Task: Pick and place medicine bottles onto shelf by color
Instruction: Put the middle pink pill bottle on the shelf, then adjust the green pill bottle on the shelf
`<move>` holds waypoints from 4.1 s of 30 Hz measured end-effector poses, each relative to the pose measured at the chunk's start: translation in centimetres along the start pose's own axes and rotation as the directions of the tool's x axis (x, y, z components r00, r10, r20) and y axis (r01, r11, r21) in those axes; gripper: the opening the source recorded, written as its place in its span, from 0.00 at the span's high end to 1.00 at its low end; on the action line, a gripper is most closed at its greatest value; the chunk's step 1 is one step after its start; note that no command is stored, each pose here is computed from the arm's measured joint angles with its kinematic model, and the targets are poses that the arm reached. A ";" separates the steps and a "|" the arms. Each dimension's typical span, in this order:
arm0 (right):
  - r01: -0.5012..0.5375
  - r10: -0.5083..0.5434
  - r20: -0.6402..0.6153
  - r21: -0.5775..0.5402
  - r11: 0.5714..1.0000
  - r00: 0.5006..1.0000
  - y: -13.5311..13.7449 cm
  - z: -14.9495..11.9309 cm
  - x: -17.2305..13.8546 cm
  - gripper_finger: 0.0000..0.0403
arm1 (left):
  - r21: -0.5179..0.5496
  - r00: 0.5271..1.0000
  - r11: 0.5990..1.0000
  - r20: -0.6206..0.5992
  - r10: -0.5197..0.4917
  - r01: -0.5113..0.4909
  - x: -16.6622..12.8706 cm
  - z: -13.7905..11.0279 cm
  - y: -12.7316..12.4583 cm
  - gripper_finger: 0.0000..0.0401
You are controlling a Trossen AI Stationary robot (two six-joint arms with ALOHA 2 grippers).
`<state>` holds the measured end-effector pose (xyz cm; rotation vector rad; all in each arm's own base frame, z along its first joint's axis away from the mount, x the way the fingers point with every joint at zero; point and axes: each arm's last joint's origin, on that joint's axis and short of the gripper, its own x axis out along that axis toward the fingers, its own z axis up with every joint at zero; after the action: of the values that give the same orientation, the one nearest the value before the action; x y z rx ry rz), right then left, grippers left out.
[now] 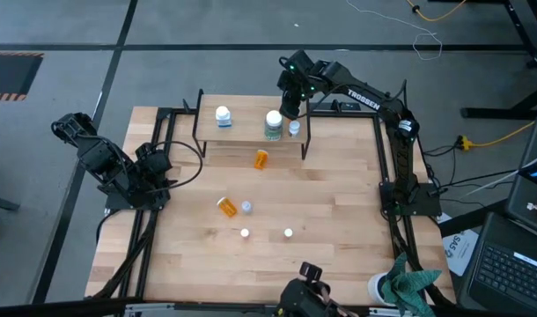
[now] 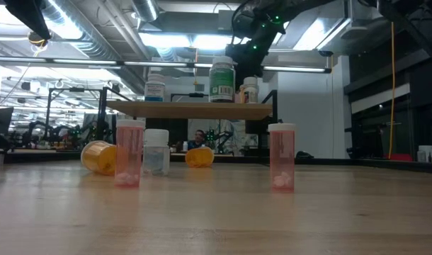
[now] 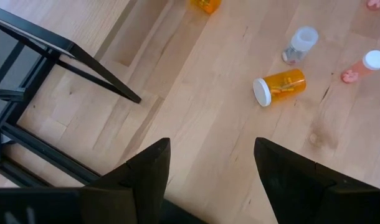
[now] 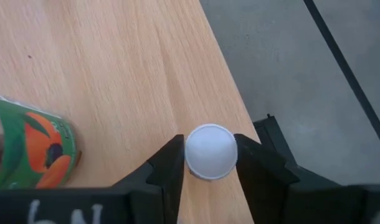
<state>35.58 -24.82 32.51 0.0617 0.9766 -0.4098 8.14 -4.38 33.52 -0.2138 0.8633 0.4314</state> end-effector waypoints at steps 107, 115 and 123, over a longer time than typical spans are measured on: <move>0.228 -0.227 0.083 0.000 0.974 0.970 9.9 -0.1 -2.2 0.57 | 0.025 1.000 1.000 0.004 0.002 -0.002 0.0 0.0 0.0 0.43; 0.225 -0.226 0.147 0.024 0.974 0.963 8.5 0.7 -0.5 0.57 | 0.025 1.000 1.000 0.004 0.002 -0.002 0.0 0.0 0.0 0.43; 0.205 -0.212 0.183 0.053 0.977 0.960 7.8 1.1 0.4 0.57 | 0.024 1.000 1.000 0.004 0.001 -0.001 0.0 0.0 0.0 0.43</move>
<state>39.48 -18.06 31.77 -0.0495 0.7917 -0.6153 8.15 -4.37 33.53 -0.1904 0.8642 0.4225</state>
